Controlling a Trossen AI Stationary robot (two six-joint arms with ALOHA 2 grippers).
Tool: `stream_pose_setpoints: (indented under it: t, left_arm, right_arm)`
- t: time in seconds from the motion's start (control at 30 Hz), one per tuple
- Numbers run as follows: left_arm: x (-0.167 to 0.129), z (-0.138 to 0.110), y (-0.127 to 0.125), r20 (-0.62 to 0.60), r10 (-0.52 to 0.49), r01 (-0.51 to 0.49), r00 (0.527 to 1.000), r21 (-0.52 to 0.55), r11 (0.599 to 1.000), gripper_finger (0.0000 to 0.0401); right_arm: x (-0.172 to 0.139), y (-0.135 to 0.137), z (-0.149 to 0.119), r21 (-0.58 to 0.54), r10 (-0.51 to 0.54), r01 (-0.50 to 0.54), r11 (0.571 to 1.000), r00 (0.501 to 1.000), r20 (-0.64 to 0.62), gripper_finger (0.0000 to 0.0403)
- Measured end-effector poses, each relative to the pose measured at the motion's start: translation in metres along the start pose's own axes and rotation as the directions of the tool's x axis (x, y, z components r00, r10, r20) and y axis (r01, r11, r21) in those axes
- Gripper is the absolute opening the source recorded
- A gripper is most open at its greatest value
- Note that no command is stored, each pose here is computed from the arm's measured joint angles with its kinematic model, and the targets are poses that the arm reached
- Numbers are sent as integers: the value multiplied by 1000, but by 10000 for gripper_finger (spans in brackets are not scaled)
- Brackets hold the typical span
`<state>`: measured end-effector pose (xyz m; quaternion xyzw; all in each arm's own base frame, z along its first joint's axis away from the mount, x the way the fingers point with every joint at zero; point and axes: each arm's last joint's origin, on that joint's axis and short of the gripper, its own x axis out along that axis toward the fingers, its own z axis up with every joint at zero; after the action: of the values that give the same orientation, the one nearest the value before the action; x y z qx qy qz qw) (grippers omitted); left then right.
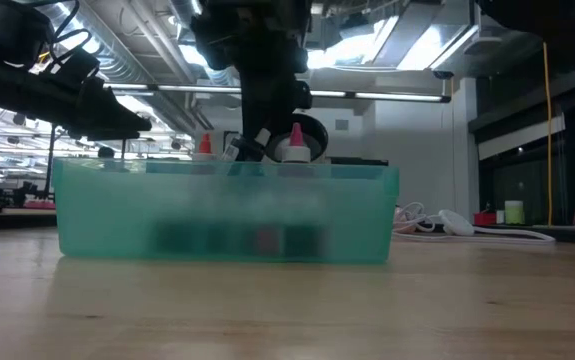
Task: Pick & Place food coloring
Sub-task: Put the large purple food coloring bottle into the bin
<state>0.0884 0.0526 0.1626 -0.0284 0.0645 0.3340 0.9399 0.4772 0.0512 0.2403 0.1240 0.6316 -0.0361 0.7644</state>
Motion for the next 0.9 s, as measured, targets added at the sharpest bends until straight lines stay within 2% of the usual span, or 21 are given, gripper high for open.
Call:
stream_pose_setpoints:
  t: [0.9]
  left_arm:
    - [0,0,0,0,0,0,1000,0,1000,361]
  right_arm:
    - [4,-7,3,5,-1,1,1000,1000,8,136]
